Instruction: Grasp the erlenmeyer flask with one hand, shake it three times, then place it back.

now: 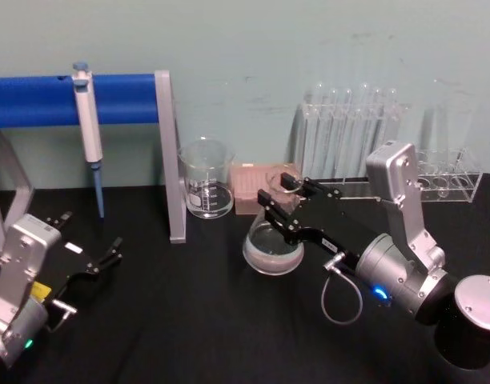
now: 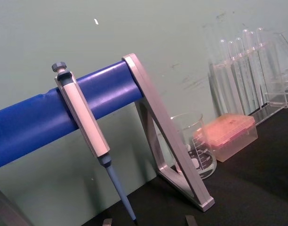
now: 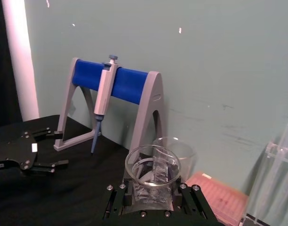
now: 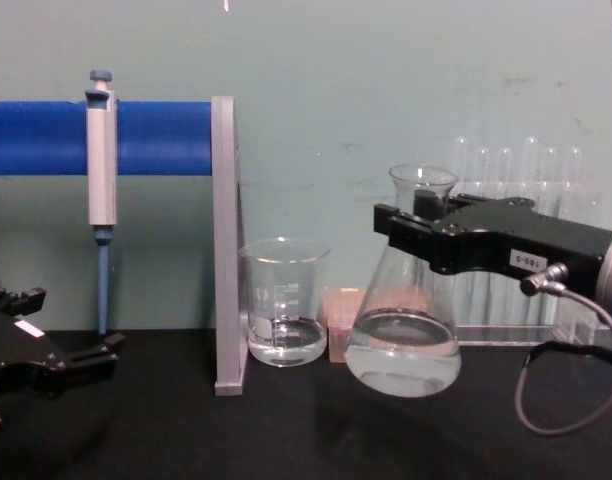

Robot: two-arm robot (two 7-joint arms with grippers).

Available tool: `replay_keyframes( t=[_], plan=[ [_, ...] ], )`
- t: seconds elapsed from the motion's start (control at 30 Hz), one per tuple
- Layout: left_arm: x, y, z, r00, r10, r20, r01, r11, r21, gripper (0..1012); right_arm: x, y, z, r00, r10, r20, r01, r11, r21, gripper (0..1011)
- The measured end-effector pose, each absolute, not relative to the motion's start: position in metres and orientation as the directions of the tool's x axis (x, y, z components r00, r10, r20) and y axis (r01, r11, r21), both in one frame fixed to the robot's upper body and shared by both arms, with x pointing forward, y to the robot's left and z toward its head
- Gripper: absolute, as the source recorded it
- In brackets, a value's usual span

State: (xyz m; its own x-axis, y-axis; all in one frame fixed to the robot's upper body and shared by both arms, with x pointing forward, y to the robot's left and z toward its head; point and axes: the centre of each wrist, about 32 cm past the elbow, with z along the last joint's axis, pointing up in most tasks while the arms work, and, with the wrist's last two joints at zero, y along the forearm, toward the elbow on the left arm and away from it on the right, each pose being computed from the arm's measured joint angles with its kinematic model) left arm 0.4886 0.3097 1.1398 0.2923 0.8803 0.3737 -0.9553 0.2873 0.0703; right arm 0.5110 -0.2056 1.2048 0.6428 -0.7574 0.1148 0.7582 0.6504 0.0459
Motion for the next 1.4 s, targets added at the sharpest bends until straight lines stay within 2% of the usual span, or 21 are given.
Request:
replay_keyframes(
  t=[0.8,1.4],
  plan=[
    [0.489,0.31,1.14,0.292,0.88,0.374,-0.955,0.287,0.07,1001,0.517,-0.204,1.204,0.668,-0.736,0.115,0.738,0.674,0.025,450],
    [0.489,0.31,1.14,0.292,0.88,0.374,-0.955,0.287,0.07,1001,0.536,-0.208,1.193,0.693,-0.71,0.124,0.714,0.7,0.012,450]
  ],
)
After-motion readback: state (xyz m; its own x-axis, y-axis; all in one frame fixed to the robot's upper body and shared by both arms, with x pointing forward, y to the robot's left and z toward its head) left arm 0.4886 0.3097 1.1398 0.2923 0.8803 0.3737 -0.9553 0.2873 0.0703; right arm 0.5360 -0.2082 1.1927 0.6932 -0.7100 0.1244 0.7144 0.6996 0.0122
